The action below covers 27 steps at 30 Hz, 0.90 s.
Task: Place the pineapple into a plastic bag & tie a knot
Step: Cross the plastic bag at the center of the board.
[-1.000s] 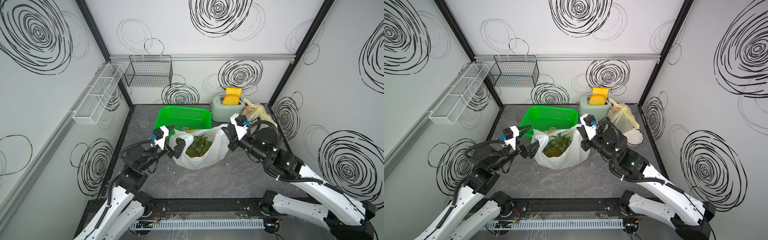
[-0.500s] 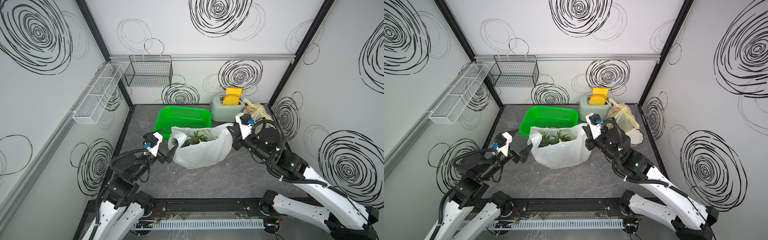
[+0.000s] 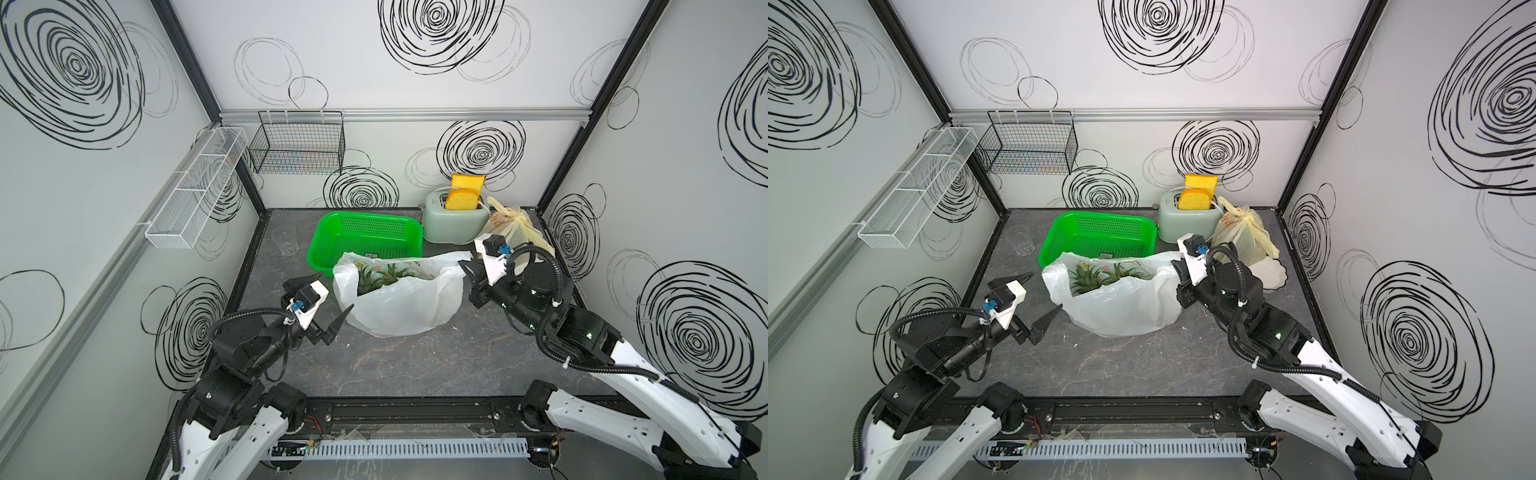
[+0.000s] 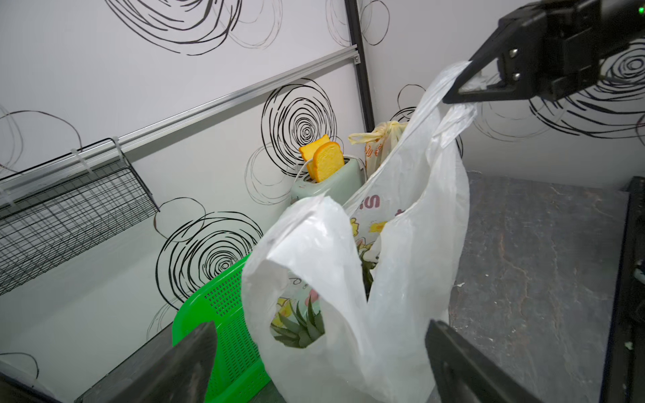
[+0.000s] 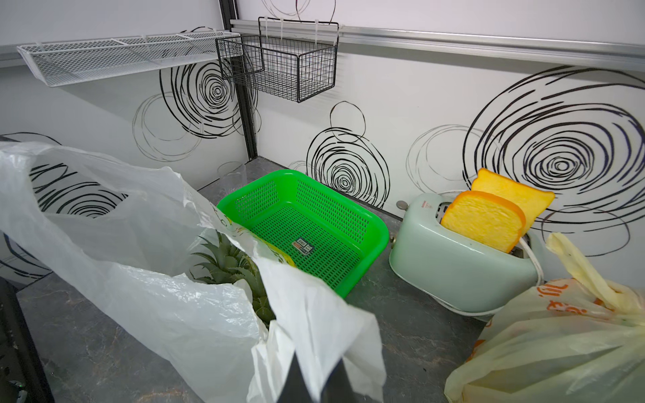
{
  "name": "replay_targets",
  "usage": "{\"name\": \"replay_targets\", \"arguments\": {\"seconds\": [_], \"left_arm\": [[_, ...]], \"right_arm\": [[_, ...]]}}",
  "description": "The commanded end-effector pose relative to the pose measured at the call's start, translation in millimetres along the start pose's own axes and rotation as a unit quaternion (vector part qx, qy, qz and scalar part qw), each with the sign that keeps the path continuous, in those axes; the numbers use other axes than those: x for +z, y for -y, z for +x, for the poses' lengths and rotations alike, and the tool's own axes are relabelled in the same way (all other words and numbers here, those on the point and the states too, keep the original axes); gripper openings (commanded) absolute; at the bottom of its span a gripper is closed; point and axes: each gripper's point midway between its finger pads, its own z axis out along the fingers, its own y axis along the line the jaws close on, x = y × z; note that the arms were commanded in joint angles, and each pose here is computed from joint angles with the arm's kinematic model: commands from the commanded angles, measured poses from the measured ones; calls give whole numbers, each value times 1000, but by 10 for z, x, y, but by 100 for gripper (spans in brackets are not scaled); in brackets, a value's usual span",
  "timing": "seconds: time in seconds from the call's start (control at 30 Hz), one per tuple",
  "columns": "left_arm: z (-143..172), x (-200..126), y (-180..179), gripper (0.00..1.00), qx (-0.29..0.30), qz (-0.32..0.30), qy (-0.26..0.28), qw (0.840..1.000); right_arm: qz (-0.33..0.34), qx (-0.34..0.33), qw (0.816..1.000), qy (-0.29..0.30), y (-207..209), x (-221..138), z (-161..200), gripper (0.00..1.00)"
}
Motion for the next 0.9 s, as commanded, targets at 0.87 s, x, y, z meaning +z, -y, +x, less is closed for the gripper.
{"name": "replay_targets", "arguments": {"seconds": [0.87], "left_arm": [[-14,430,-75,94,42,142,103,984]], "right_arm": [[-49,-8,999,-20,-134,-101,-18,0]]}}
